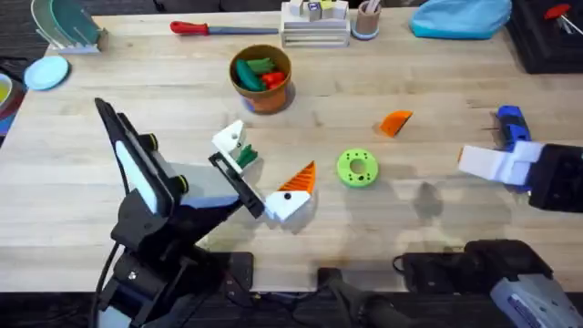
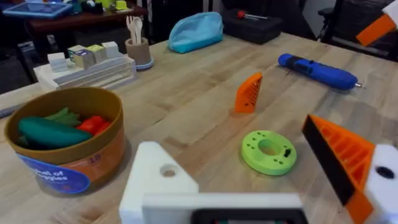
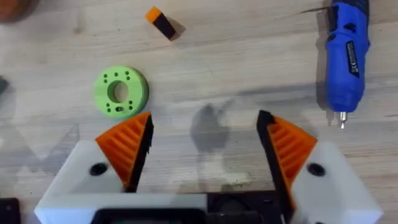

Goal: Pick up the gripper from the table and insert it into the empty holder that is missing its gripper. Then pick up a screw, insert it into the mounting hole, and use the screwdriver to tighten it. Finally, clean up the table by picking up the vegetable and placing it into the bucket.

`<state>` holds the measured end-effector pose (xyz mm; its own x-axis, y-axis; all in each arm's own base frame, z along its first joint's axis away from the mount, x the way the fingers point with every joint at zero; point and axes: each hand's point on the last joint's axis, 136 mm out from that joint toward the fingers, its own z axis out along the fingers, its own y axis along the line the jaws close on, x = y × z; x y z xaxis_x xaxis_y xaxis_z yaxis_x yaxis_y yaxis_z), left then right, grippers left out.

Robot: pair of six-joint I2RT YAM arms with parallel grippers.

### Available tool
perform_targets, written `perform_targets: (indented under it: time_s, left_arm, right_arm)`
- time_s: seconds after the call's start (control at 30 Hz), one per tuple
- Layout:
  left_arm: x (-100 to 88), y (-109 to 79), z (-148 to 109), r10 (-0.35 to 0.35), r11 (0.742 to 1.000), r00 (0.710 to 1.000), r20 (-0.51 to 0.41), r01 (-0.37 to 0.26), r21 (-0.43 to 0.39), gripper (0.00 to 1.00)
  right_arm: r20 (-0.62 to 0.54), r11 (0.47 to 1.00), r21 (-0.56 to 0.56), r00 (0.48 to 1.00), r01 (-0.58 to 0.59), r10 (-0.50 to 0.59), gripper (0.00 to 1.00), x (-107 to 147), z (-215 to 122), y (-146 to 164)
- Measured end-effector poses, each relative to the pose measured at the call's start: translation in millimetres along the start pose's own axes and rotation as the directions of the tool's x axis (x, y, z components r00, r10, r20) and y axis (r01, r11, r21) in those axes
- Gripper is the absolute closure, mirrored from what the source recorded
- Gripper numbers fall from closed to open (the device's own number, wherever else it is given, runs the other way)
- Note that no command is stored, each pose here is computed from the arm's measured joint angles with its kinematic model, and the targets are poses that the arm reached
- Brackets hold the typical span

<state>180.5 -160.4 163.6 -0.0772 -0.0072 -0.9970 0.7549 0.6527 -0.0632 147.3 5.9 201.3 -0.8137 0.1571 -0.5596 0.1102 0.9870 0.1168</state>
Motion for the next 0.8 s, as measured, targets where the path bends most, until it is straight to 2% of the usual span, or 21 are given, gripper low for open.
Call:
perform_targets:
  time_s: [0.57, 0.73, 0.8]
  left_arm:
    - [0.1, -0.1, 0, 0.000, 1.000, 1.000, 0.000, 0.000, 0.000, 0.009]
    - [0.0, -0.1, 0, 0.000, 1.000, 1.000, 0.000, 0.000, 0.000, 0.009]
    - [0.0, -0.1, 0, 0.000, 1.000, 1.000, 0.000, 0.000, 0.000, 0.009]
  right_arm:
    - [0.001, 1.000, 0.000, 1.000, -0.004, 0.004, 0.010, 0, 0, 0]
    - [0.049, 0.990, -0.054, 0.989, -0.134, 0.136, 0.010, -14, -1, 9]
    - [0.095, 0.987, -0.097, 0.986, -0.130, 0.139, 0.009, -28, -2, 16]
